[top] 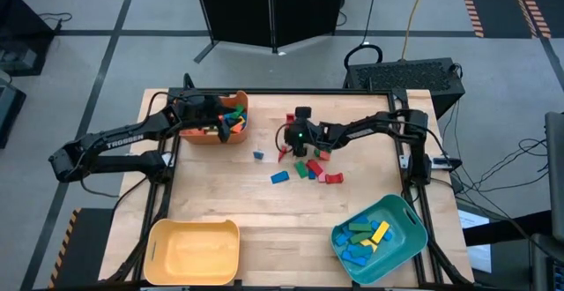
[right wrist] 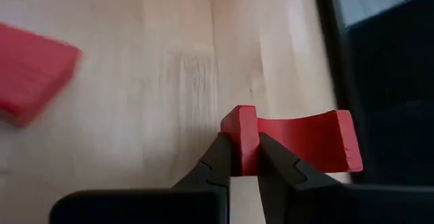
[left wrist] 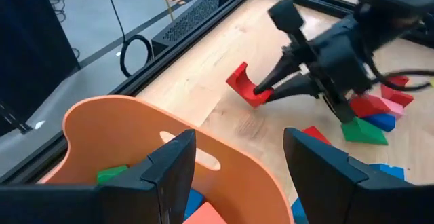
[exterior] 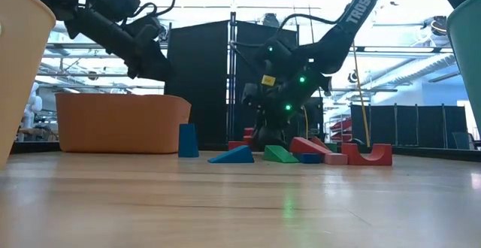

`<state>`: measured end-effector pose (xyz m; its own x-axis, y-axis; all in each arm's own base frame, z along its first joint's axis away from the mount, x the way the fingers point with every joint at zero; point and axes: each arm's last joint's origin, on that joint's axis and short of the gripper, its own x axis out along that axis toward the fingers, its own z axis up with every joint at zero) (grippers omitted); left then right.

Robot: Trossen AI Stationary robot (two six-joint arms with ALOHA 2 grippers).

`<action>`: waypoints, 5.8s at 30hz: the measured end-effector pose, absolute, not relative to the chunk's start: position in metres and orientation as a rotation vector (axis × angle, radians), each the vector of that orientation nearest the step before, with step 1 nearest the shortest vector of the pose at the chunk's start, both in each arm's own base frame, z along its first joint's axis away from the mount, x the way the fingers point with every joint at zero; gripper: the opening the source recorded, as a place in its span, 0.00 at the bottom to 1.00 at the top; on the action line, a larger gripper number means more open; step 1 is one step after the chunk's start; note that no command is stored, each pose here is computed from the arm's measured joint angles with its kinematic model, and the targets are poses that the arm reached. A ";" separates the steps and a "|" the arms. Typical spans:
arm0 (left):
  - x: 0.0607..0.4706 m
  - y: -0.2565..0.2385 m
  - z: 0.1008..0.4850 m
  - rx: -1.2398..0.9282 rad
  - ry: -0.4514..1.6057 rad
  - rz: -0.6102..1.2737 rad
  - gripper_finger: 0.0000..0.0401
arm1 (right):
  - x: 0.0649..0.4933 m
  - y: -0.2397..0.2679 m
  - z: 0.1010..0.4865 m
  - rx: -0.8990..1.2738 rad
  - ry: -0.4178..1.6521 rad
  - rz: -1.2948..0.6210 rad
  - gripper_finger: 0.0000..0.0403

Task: Sort blocks by size
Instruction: Put the red arch block into the orange bin

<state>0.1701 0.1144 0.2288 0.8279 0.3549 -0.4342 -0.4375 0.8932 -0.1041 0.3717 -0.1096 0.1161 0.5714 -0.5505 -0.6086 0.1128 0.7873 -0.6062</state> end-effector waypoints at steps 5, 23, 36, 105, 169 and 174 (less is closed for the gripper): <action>0.171 0.115 0.230 -0.223 0.404 0.425 0.56 | 0.381 -0.090 0.122 -0.714 0.846 -0.397 0.07; 0.179 0.103 0.228 -0.126 0.427 0.242 0.56 | 0.402 -0.021 0.150 -1.279 0.677 -0.385 0.08; 0.200 0.078 0.236 0.052 0.312 0.000 0.56 | 0.408 0.014 0.167 -1.357 0.445 -0.346 0.08; 0.237 0.086 0.226 -0.026 0.087 -0.283 0.30 | 0.404 0.035 0.191 -1.293 0.294 -0.558 0.34; 0.151 0.126 0.203 -0.389 0.655 0.726 0.67 | 0.293 0.000 0.190 0.171 1.306 -0.039 0.56; 0.151 0.127 0.204 -0.382 0.641 0.737 0.68 | 0.299 0.001 0.164 0.117 1.398 -0.101 0.58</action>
<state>0.1514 0.1270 0.2040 0.5654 0.4973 -0.6581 -0.7207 0.6859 -0.1009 0.2994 0.0008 0.1638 0.1692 -0.0012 -0.9856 0.1401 0.9899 0.0229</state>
